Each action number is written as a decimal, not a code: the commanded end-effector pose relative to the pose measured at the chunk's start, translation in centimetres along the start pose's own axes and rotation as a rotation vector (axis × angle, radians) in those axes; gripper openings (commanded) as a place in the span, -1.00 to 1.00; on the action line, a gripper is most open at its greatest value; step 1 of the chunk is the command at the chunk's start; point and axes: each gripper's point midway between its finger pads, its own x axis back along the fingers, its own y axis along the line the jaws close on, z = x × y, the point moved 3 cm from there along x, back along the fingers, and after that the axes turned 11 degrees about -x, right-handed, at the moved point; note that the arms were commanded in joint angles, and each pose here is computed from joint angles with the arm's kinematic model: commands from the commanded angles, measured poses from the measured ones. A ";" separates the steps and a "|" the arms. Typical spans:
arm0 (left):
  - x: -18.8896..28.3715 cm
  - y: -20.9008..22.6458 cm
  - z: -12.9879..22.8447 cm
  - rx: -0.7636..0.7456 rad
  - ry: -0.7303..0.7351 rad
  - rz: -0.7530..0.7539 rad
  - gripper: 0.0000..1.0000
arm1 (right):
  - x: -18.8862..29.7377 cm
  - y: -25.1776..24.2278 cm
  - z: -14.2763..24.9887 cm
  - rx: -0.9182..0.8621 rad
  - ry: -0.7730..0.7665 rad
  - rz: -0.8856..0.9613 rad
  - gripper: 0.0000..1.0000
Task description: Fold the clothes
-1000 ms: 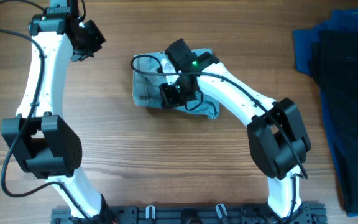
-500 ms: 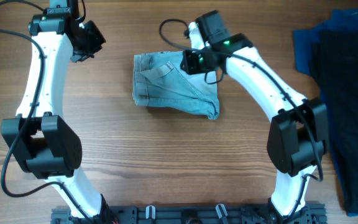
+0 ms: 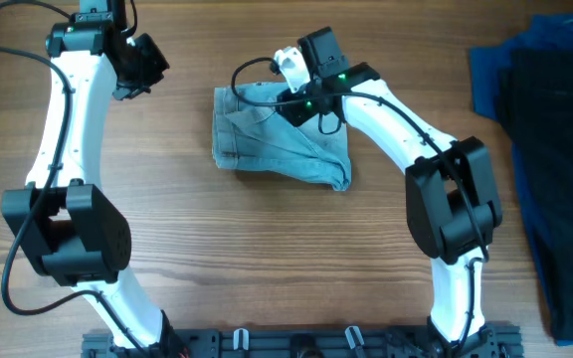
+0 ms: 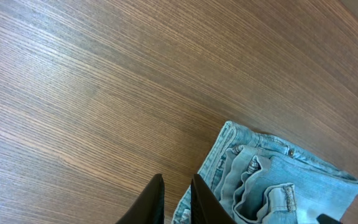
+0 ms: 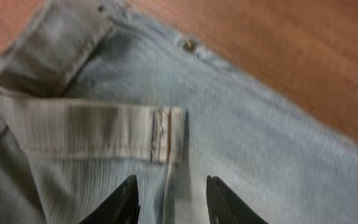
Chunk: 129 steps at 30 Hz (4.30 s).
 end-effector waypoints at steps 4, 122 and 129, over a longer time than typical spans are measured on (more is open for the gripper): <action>0.5 0.2 -0.2 0.007 -0.013 -0.011 -0.70 | -3.2 -0.1 1.2 0.026 0.040 0.017 -0.21; -0.3 -3.5 2.6 -0.031 0.092 0.069 -0.38 | -0.3 -10.2 1.4 -0.338 -0.260 0.171 -0.64; 0.3 -3.4 2.9 -0.133 0.096 0.073 0.18 | 14.6 -10.4 -3.8 -0.380 -0.482 0.252 -0.30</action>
